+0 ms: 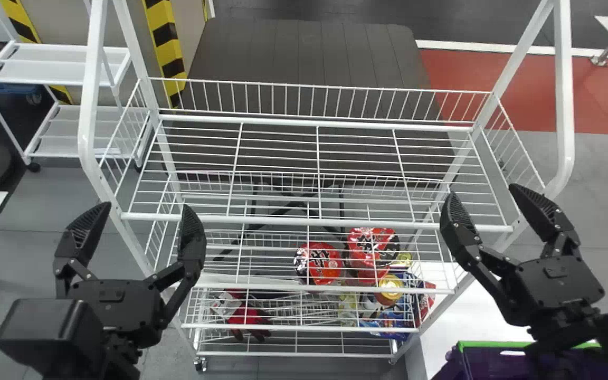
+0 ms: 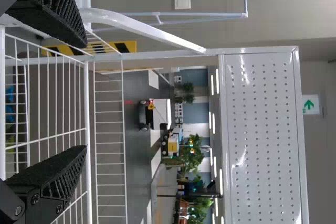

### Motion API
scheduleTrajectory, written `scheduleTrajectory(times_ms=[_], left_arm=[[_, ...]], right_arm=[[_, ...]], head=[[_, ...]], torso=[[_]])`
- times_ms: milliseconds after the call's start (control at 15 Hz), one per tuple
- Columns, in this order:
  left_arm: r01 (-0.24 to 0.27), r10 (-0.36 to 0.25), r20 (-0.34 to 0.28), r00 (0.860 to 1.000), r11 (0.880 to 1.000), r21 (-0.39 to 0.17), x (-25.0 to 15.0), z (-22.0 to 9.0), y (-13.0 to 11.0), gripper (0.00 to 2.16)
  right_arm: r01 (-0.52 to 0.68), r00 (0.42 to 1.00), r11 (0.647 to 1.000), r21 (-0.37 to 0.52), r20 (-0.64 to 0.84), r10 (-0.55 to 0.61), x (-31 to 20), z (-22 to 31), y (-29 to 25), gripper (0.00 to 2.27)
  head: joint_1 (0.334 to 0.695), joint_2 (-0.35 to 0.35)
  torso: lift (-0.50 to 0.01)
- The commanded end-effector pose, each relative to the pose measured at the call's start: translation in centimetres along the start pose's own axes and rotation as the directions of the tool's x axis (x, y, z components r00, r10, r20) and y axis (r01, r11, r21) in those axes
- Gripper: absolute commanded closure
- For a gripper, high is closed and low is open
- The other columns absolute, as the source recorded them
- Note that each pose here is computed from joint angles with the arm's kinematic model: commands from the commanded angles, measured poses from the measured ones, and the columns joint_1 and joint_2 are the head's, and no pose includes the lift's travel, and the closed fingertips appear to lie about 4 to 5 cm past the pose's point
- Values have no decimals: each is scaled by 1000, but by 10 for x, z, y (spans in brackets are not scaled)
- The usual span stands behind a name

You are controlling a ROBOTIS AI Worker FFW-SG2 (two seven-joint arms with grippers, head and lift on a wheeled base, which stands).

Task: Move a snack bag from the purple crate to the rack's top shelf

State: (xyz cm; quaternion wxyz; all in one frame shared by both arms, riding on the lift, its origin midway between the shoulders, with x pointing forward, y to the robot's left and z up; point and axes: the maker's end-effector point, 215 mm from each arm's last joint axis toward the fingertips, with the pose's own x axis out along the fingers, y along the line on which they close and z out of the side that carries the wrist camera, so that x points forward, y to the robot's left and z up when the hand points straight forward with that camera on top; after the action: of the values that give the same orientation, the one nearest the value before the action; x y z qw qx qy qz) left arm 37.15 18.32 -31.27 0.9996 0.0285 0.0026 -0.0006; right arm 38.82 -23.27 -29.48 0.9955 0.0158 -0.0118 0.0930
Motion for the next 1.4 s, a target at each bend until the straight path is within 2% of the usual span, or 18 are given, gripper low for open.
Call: scheduleTrajectory(times_ms=[0,1333], left_arm=[[1,-1,-3,1000,1000,0,1,-1,-1,137],[7,-7,-2,1000,1000,-1,3,-2,-2,137]], right_arm=[[0,1000,1000,-4,-1,0,0,0,1,188],[-11,998,1000,4,-60,11,2,-18,2,181]], head=[[695,-74],[695,-72]], torso=[[-35],[-115]])
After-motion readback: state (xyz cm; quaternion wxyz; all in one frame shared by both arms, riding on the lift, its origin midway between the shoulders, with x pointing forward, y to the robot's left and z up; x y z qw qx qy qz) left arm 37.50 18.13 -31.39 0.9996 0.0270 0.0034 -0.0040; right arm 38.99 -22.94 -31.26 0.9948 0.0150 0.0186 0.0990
